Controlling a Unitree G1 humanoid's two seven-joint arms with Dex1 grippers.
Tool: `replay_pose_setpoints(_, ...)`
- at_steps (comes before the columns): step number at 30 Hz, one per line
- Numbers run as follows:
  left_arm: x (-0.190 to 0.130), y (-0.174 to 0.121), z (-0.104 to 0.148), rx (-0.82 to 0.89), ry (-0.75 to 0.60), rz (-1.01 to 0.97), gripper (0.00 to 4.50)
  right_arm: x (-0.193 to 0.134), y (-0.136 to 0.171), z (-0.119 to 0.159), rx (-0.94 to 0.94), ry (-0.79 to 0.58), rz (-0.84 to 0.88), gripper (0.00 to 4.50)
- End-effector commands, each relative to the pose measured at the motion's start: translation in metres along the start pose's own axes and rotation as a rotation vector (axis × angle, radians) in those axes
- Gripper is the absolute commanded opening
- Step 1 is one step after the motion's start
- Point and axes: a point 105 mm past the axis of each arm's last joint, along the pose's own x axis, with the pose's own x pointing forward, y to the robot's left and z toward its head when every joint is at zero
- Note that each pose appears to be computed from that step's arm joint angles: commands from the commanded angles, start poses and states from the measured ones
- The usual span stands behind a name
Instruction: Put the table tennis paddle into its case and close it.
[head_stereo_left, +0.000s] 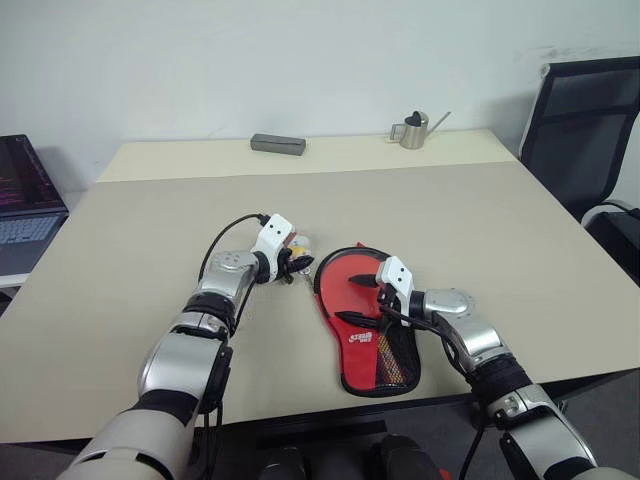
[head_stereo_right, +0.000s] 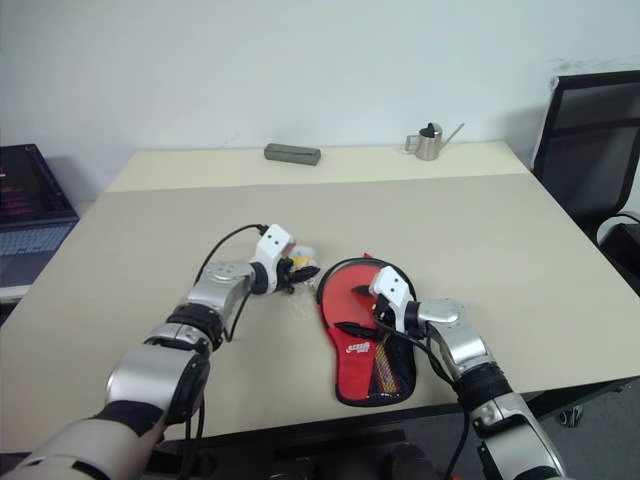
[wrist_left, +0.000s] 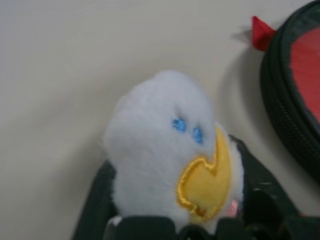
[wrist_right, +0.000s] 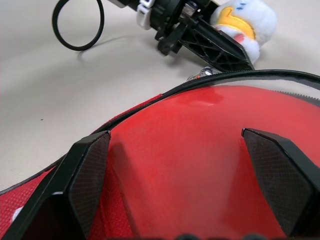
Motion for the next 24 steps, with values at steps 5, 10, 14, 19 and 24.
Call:
replay_pose_setpoints(5, -0.019, 0.005, -0.028, -0.052, 0.047, -0.014, 0.38, -0.005, 0.004, -0.014, 0.014, 0.048, -0.020, 4.50)
replay_pose_setpoints(10, -0.034, 0.003, -0.004, -0.049, -0.044, -0.079, 0.36, -0.013, 0.010, -0.030, 0.011, 0.116, 0.015, 4.50)
replay_pose_setpoints(14, -0.046, 0.001, 0.011, -0.046, -0.086, -0.093, 0.36, -0.017, 0.012, -0.039, 0.006, 0.157, 0.027, 4.50)
replay_pose_setpoints(19, -0.052, -0.001, 0.035, -0.020, -0.119, -0.106, 0.36, -0.016, 0.013, -0.048, 0.012, 0.193, 0.024, 4.50)
replay_pose_setpoints(24, -0.041, -0.001, 0.054, 0.047, -0.140, -0.105, 0.36, -0.011, 0.015, -0.048, 0.012, 0.191, 0.018, 4.50)
